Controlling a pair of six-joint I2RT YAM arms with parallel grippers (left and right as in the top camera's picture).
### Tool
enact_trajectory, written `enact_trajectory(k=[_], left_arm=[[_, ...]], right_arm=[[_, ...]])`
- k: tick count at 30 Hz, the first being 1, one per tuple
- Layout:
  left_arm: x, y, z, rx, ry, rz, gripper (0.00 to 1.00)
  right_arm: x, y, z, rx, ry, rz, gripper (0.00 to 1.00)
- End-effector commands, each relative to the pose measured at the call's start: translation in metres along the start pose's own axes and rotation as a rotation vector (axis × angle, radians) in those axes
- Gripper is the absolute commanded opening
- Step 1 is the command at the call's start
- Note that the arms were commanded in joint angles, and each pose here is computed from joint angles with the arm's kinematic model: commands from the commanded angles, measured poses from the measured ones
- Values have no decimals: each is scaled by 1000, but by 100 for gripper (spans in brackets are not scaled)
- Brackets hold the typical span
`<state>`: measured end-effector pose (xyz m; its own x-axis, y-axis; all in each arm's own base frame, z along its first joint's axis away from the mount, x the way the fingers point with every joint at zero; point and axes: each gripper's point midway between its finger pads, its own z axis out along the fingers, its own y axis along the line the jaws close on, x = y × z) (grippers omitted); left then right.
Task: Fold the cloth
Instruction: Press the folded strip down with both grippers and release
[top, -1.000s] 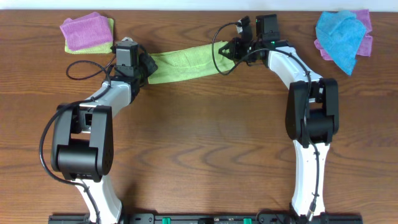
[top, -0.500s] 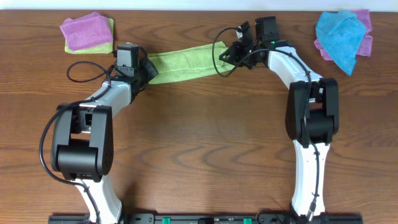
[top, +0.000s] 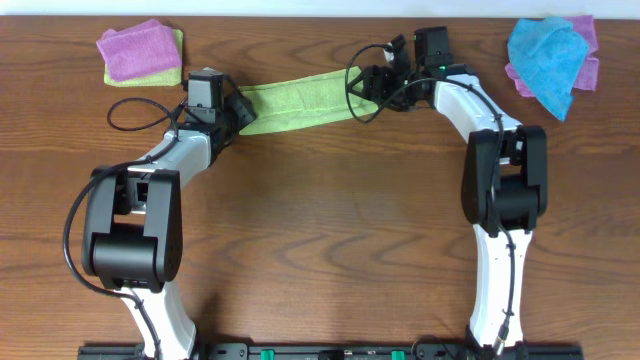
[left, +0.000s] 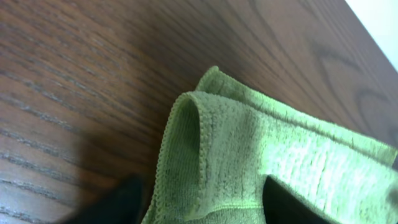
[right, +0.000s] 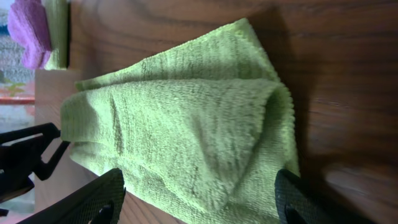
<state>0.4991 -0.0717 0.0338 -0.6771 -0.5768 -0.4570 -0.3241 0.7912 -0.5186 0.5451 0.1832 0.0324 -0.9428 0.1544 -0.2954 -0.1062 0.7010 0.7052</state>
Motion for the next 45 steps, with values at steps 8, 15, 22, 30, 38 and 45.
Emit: enact_trajectory(k=[8,15,22,30,38,45], left_arm=[[-17,-16,-12,39,-36,12,97],[-32,-34,-33,83,-80,51,75],[-13,-54,-43,190,29,57,6],[18,-67,-38,155,53,286,6],[15,-59,-35,8,-33,360,6],[0,-49,-28,-74,-118,447,6]], right_arm=[[-19,13,-34,-25,-41,-44,77],[-30,43,-57,-52,-82,-97,82],[-37,68,-83,-58,-118,-187,74],[-11,31,-79,155,-25,-249,1],[-3,31,-54,428,5,-524,1],[-7,23,-34,496,-12,-574,1]])
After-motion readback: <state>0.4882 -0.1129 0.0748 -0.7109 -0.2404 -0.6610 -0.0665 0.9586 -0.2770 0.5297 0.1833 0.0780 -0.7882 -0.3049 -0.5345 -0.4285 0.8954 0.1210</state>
